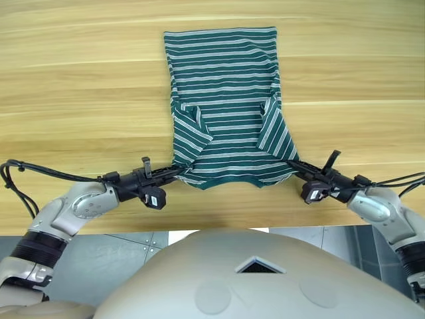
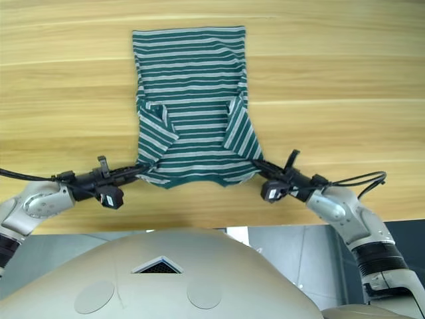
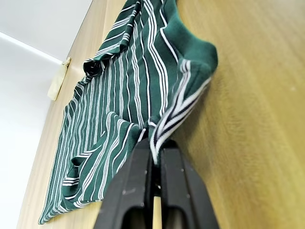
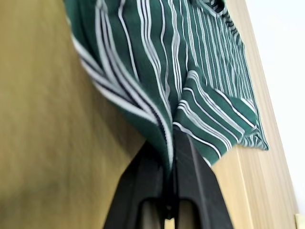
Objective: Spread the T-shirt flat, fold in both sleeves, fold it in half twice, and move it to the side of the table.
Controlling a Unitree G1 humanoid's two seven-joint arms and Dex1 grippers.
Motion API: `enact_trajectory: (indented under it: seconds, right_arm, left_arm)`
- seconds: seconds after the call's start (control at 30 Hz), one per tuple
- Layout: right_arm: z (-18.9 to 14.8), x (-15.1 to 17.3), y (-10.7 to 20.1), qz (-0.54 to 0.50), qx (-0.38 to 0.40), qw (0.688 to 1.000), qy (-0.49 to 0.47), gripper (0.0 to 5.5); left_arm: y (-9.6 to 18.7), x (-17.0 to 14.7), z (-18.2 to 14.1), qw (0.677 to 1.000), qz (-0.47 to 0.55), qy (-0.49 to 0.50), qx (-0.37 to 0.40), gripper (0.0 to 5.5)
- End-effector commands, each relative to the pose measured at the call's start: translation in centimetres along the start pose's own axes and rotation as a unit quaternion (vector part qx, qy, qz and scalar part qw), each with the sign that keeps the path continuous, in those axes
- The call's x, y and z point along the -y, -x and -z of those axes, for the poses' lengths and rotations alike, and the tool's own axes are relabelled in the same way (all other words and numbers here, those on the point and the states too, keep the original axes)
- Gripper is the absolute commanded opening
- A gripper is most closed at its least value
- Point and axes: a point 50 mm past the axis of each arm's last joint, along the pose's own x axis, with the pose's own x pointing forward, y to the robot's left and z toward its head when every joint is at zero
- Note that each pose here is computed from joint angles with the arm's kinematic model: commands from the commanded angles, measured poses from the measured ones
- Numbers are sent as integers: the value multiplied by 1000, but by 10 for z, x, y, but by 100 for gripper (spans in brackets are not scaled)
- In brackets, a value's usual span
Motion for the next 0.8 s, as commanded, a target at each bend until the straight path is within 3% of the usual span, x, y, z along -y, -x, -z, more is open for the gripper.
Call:
enact_trajectory:
  seconds: [0.03, 0.2, 0.33, 0.43, 0.6, 0.8]
  right_arm:
    - [-3, 0, 0, -4, 9, 1000, -1, 0]
    - [-10, -8, 7, -18, 17, 999, -22, 0]
    - [-10, -13, 31, -37, -9, 998, -57, 0]
    - [-17, -15, 37, -36, 1, 996, -79, 0]
    - [-17, 12, 29, 37, 28, 995, -85, 0]
    - [-19, 51, -8, 133, 89, 983, -86, 0]
  left_arm:
    - [-3, 52, -5, 994, 81, 65, -20, 0]
    - [-5, 59, -21, 994, 52, 91, -5, 0]
    - [14, 81, -32, 986, 68, 149, -41, 0]
    - [21, 78, -40, 984, 46, 167, -40, 0]
    - [28, 44, -23, 984, -50, 165, -52, 0]
    - [5, -5, -11, 967, -194, 166, -12, 0]
